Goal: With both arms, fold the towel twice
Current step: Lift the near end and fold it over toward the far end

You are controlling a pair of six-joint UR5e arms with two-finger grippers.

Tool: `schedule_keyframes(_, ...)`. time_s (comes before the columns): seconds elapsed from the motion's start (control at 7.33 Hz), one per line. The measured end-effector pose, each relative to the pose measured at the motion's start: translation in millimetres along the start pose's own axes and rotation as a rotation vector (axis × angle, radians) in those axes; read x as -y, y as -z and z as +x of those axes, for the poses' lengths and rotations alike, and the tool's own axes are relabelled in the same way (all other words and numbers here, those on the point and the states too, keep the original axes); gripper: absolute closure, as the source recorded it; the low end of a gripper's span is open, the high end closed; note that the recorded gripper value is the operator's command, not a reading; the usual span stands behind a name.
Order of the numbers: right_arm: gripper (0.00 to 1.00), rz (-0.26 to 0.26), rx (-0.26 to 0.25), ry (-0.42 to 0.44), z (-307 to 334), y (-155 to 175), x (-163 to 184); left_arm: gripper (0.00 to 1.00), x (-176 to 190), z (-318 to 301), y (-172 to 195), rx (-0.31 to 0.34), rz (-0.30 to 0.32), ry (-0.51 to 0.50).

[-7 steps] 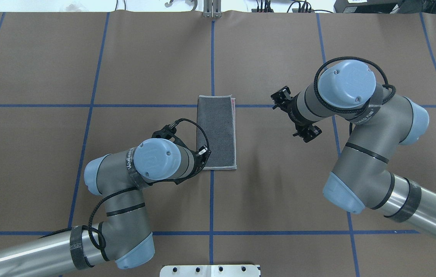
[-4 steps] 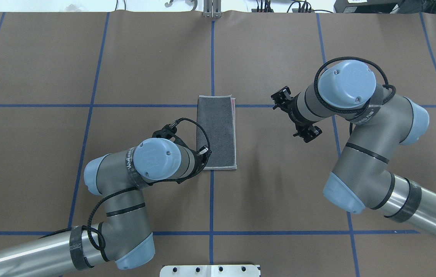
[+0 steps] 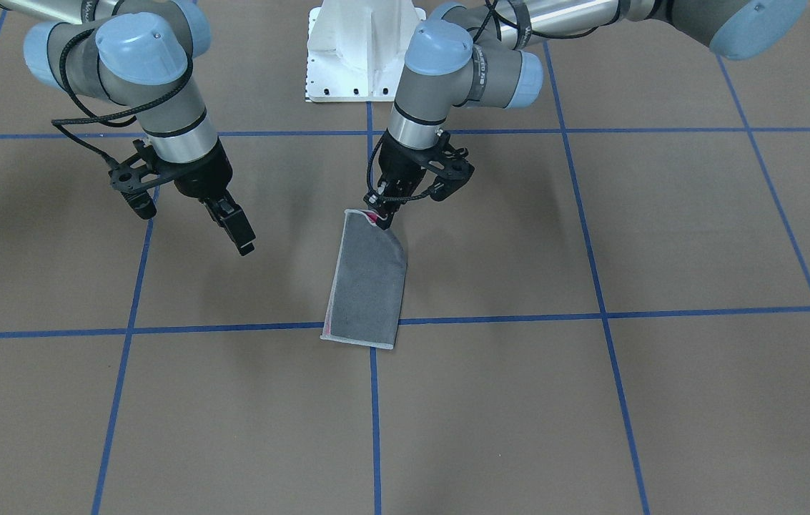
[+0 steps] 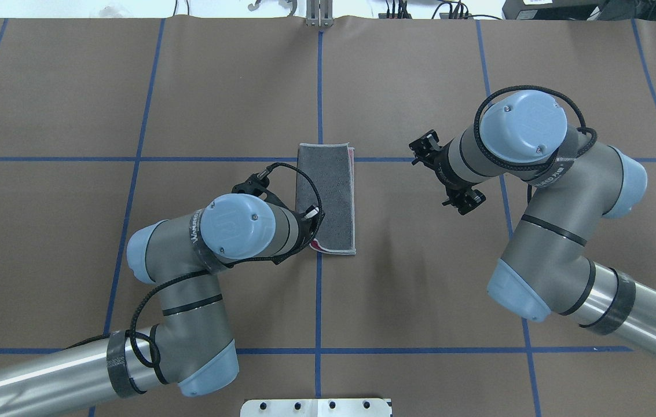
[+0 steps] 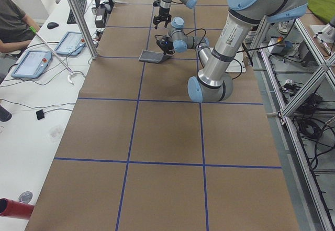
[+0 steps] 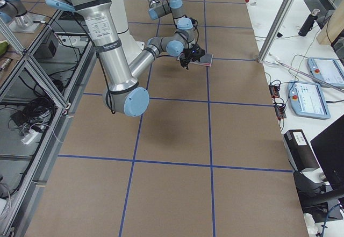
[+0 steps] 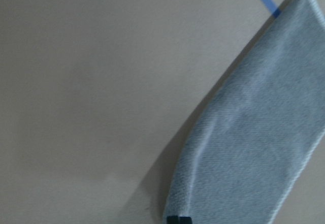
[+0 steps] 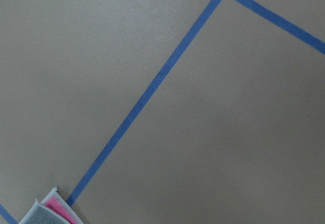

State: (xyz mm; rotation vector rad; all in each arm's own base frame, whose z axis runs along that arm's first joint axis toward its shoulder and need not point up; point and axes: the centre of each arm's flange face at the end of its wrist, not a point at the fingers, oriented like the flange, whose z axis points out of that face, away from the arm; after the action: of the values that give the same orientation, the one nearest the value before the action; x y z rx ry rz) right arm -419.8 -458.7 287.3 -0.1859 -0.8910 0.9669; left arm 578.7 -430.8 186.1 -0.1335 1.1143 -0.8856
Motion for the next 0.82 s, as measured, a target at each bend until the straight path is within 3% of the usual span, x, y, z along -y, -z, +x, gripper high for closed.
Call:
schedule_keyframes(0.27, 0.00, -0.001, -0.003, 0.000, 1, 0, 1, 1.00, 28, 44, -8, -0.018, 0.053, 0.037)
schedule_keyframes(0.82, 0.00, 0.003, 0.000, -0.008, 0, 2, 8, 1.00, 35, 114, -34, -0.036, 0.088, 0.057)
